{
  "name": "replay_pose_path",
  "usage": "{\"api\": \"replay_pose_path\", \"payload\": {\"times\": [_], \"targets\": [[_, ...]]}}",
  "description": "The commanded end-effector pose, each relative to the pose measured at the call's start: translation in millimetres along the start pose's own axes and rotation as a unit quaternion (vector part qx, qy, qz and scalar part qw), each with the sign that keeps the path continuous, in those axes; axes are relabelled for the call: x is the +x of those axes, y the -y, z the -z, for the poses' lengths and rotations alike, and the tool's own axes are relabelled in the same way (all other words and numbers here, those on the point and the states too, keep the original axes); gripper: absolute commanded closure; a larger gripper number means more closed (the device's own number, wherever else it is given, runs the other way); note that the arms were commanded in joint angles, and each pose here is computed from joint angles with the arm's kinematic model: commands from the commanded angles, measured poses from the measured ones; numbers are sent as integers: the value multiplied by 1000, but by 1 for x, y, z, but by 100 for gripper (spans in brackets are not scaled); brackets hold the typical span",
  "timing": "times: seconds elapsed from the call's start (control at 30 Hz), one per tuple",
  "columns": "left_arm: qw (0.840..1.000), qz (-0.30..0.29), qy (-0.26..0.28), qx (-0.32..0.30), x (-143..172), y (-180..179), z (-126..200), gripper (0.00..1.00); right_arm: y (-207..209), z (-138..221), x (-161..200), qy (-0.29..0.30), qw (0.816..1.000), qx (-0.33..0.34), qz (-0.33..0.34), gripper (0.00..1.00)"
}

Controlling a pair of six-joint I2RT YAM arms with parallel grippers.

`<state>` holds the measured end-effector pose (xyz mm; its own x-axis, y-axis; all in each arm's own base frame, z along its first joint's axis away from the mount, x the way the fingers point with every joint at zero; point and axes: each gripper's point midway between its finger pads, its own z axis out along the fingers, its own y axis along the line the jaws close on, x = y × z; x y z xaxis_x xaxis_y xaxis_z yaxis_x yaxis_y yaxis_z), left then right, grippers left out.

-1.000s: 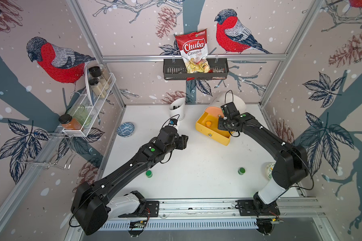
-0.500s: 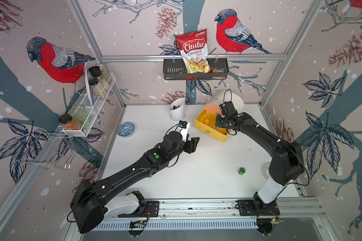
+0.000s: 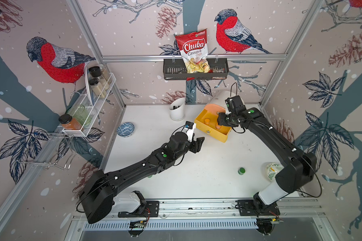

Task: Put the paint cans in the drawer according to color
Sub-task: Place the paint can in the drawer, then close the drawer in the storage box.

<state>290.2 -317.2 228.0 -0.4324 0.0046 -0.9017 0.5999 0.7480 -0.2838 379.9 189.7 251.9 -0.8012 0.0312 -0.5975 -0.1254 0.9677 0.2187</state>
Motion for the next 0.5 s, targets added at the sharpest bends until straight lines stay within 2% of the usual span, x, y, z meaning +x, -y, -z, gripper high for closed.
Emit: {"api": "replay_pose_path", "payload": {"times": [0.0, 0.27, 0.47], "targets": [[997, -22, 64, 24, -21, 10, -7, 35, 1, 21, -12, 21, 1000, -7, 14, 44], [995, -63, 77, 26, -7, 9, -45, 37, 39, 32, -71, 119, 993, 0, -18, 41], [995, -61, 69, 25, 7, 6, -69, 48, 53, 19, -102, 143, 990, -7, -15, 41]]}}
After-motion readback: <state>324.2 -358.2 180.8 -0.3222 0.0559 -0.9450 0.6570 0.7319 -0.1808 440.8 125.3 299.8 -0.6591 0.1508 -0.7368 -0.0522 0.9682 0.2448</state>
